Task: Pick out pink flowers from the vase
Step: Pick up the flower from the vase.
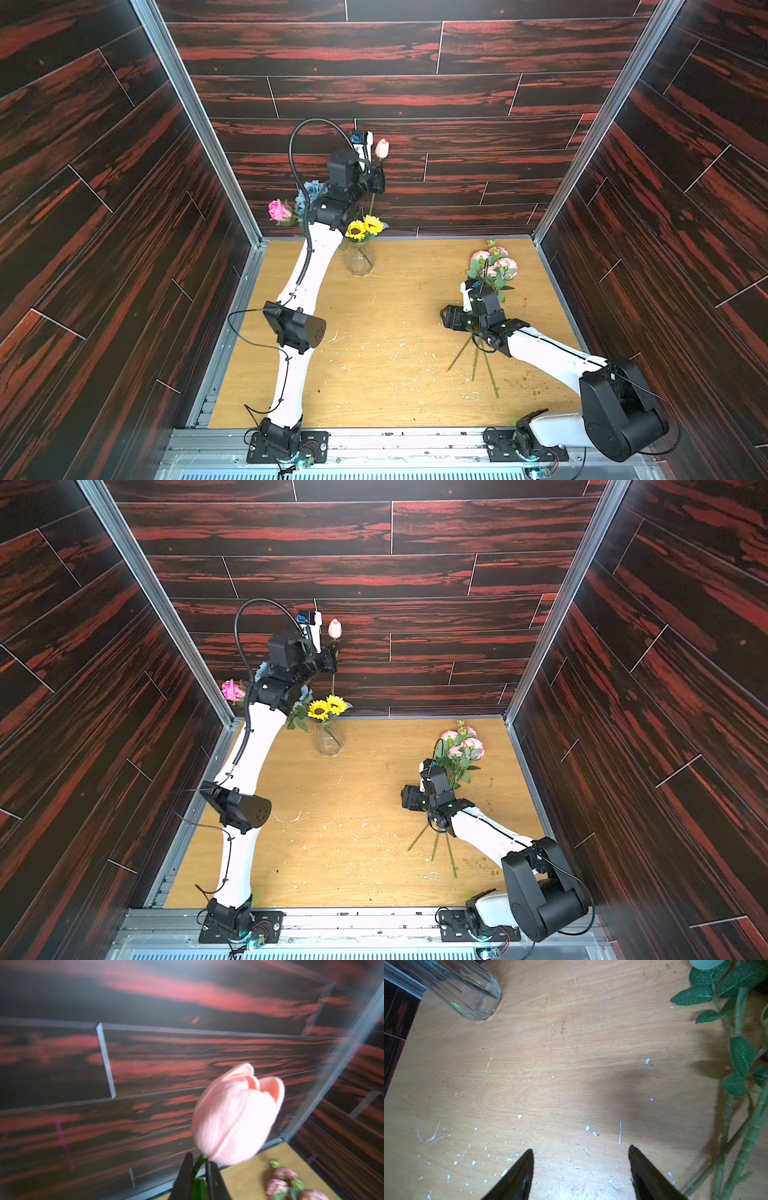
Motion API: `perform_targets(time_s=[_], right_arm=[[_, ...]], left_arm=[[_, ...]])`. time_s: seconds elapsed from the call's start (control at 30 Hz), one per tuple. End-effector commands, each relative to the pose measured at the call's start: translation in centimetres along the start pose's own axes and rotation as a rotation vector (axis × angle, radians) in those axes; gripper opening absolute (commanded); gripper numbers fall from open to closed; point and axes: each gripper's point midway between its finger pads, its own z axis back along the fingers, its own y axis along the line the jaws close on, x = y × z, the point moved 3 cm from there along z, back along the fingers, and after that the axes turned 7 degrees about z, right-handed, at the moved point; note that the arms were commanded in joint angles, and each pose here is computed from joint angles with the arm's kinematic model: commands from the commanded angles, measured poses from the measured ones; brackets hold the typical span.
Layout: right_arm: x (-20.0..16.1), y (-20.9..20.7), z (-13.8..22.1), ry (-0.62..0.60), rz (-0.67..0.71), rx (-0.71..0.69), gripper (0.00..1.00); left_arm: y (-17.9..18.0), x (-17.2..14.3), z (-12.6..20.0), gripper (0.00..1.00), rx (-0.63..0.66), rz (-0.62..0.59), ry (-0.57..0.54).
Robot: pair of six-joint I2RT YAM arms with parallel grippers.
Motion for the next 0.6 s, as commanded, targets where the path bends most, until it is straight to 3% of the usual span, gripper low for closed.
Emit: perform_targets(time_s=[0.0, 0.3, 0.47, 0.57], right_arm=[[1.0, 0.6, 0.6, -0.035, 0.006, 0.025, 0.74], [1.5, 1.5, 1.8, -0.086, 0.020, 0.084, 0.74], [2.7, 3.3, 5.6, -0.252, 0.059, 0.230, 0.74], [3.0, 4.5, 8.1, -0.367, 0.095, 0.337, 0.74]], left_arm=[[-5.0, 5.7, 5.3, 0.14, -0.217, -0.041, -0.083], [-11.1, 6.8, 8.9, 0.10, -0.649, 0.133, -0.026], [-13.0, 4.1, 9.0, 0.09, -0.856, 0.199, 0.126], [-13.6, 0.8, 8.5, 0.09, -0.890, 0.193, 0.247]])
